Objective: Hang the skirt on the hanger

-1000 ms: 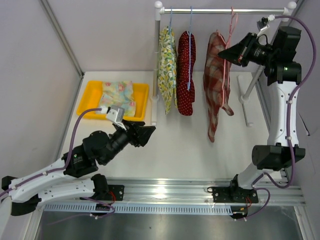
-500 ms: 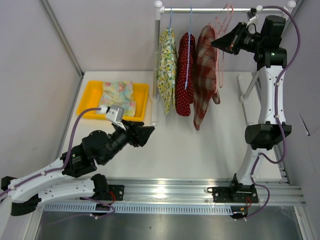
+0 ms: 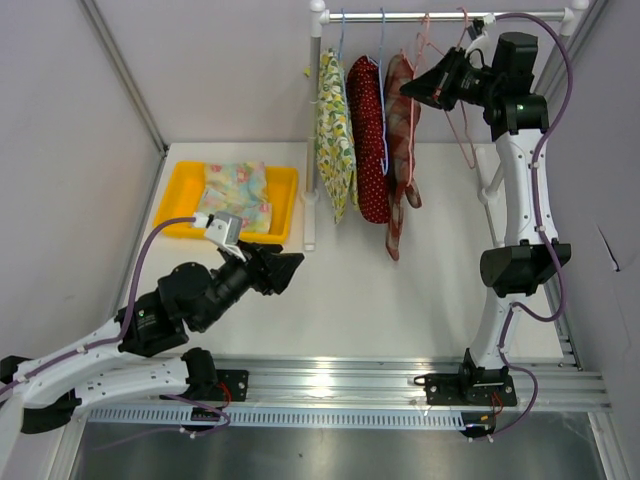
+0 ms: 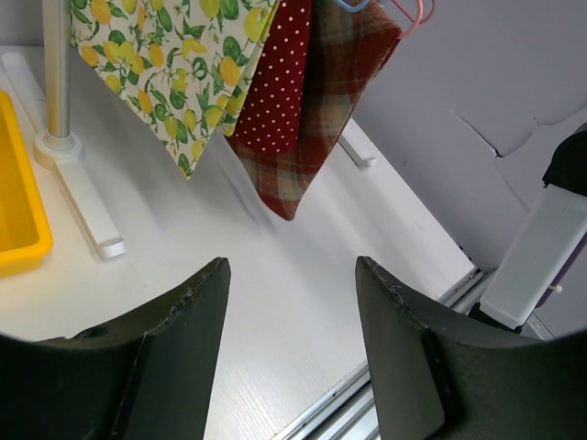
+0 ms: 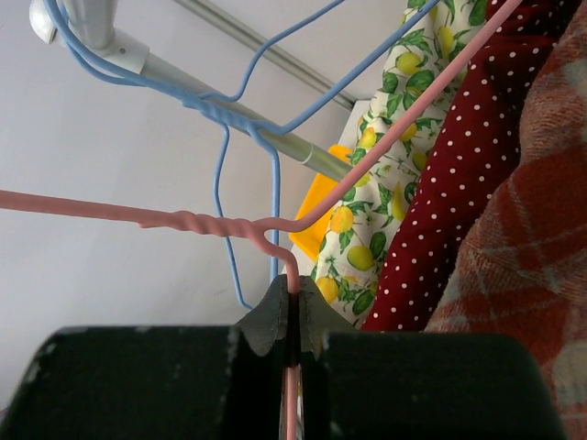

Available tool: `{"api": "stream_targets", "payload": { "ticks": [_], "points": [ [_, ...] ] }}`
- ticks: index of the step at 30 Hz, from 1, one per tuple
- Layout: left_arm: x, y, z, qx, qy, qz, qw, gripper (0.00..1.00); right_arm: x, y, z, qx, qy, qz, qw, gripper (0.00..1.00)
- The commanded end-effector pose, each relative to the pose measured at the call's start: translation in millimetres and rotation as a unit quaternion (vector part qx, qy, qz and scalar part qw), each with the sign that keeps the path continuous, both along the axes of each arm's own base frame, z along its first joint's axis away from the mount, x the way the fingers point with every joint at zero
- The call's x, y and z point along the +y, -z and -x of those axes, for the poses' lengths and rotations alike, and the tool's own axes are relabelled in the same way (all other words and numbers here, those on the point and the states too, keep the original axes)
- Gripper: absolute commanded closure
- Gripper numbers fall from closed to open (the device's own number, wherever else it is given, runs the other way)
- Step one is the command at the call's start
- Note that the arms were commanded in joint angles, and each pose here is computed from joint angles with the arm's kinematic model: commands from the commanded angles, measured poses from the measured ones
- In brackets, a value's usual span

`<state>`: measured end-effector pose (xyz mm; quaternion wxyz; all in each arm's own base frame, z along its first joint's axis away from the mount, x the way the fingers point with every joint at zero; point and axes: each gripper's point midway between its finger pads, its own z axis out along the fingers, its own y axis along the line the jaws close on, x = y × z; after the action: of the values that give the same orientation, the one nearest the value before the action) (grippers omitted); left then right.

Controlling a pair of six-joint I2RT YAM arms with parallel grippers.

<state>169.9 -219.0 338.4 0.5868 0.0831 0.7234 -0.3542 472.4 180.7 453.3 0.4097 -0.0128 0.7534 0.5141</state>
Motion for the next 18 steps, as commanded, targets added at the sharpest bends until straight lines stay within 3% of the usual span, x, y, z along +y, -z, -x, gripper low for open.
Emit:
{"api": "stream_targets", "payload": {
  "ticks": [1, 18],
  "points": [
    [8.1, -14.4, -1.7, -0.010, -0.012, 0.011, 1.000, 0.38, -5.1, -53.8, 4.8, -0.102, 0.023, -0.011, 0.994, 1.00],
    [10.9, -14.2, -0.6, -0.009, -0.013, 0.011, 1.000, 0.38, -2.7, -78.9, -5.6, -0.140, 0.050, -0.040, 0.988, 1.00]
  ]
}}
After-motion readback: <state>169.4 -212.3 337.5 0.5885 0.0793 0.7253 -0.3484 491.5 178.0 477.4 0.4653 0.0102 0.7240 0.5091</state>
